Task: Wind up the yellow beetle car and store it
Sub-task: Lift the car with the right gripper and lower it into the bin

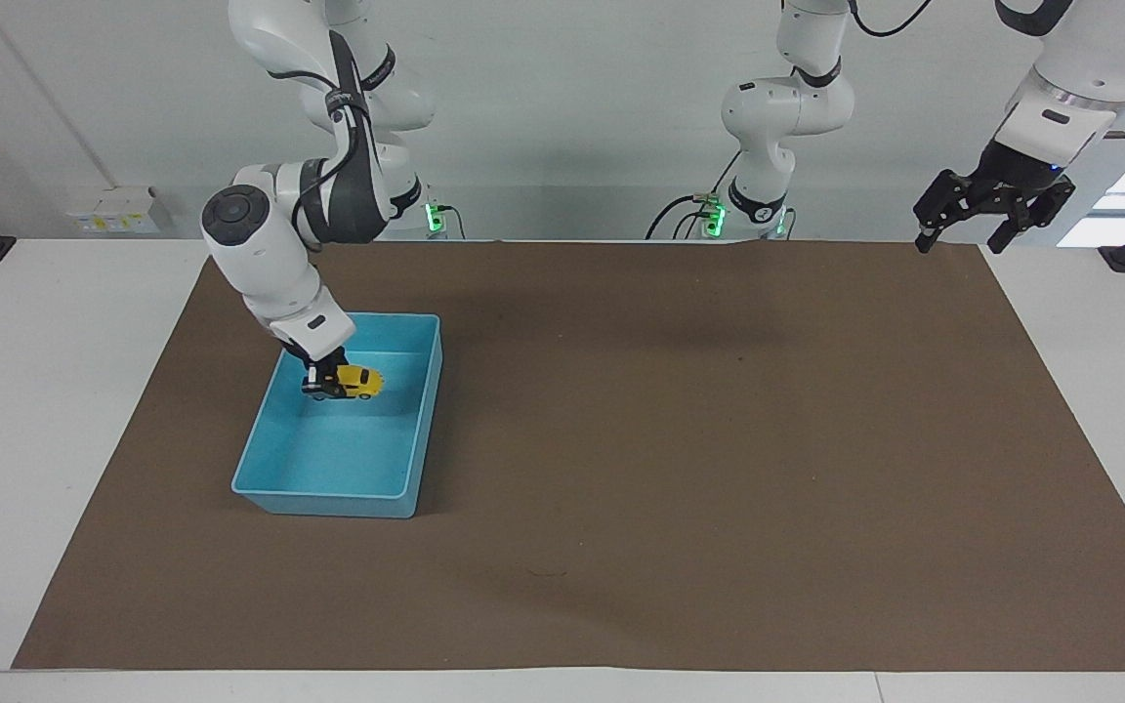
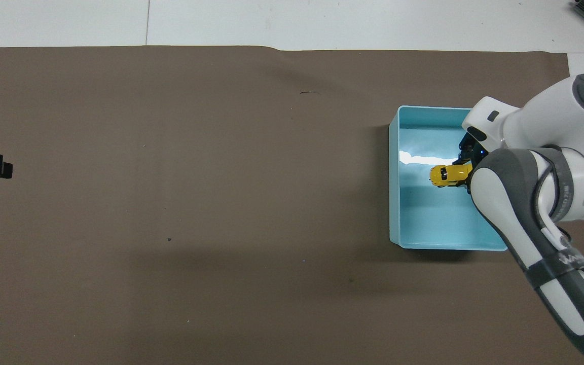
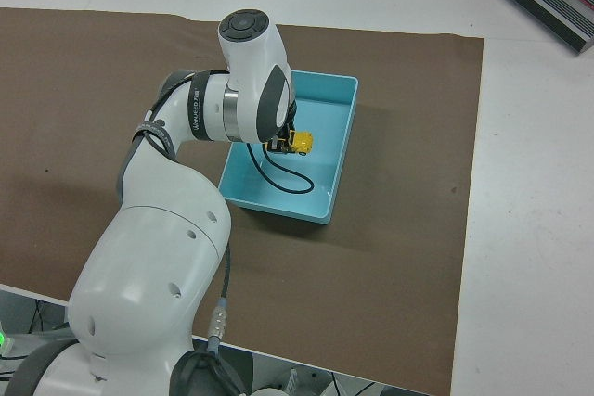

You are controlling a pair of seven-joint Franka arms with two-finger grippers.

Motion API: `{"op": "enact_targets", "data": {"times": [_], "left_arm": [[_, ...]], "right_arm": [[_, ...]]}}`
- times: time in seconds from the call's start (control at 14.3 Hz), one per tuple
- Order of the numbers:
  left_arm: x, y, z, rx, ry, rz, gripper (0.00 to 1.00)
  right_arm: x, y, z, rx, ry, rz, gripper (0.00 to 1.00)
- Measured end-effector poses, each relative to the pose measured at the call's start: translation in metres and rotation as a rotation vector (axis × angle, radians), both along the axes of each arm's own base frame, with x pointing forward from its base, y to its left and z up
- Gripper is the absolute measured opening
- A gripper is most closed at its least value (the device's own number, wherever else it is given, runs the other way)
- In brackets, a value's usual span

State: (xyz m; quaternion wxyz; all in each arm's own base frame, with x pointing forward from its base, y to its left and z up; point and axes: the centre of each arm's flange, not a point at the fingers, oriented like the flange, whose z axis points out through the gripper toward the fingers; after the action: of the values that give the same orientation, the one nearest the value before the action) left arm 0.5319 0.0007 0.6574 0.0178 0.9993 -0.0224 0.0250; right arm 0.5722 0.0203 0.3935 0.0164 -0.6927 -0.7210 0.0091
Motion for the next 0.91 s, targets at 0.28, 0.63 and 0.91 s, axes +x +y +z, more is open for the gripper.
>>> {"op": "enact_targets", "data": {"times": [0.28,0.63,0.91], "left_arm": [[0.000,0.000,0.000,0.000,0.000,0.000,1.00],[0.000,0.000,0.000,0.000,0.000,0.000,1.00],[0.000,0.000,0.000,0.000,0.000,0.000,1.00]], "right_arm": [[-0.007,-0.007,-0.021,0.000,-0.020,-0.007,0.45],[-0.012,-0.006,-0.049,0.002,-0.049,-0.003,0.45],[-0.010,-0.006,-0.070,0.005,-0.058,-0.003,0.45]]}}
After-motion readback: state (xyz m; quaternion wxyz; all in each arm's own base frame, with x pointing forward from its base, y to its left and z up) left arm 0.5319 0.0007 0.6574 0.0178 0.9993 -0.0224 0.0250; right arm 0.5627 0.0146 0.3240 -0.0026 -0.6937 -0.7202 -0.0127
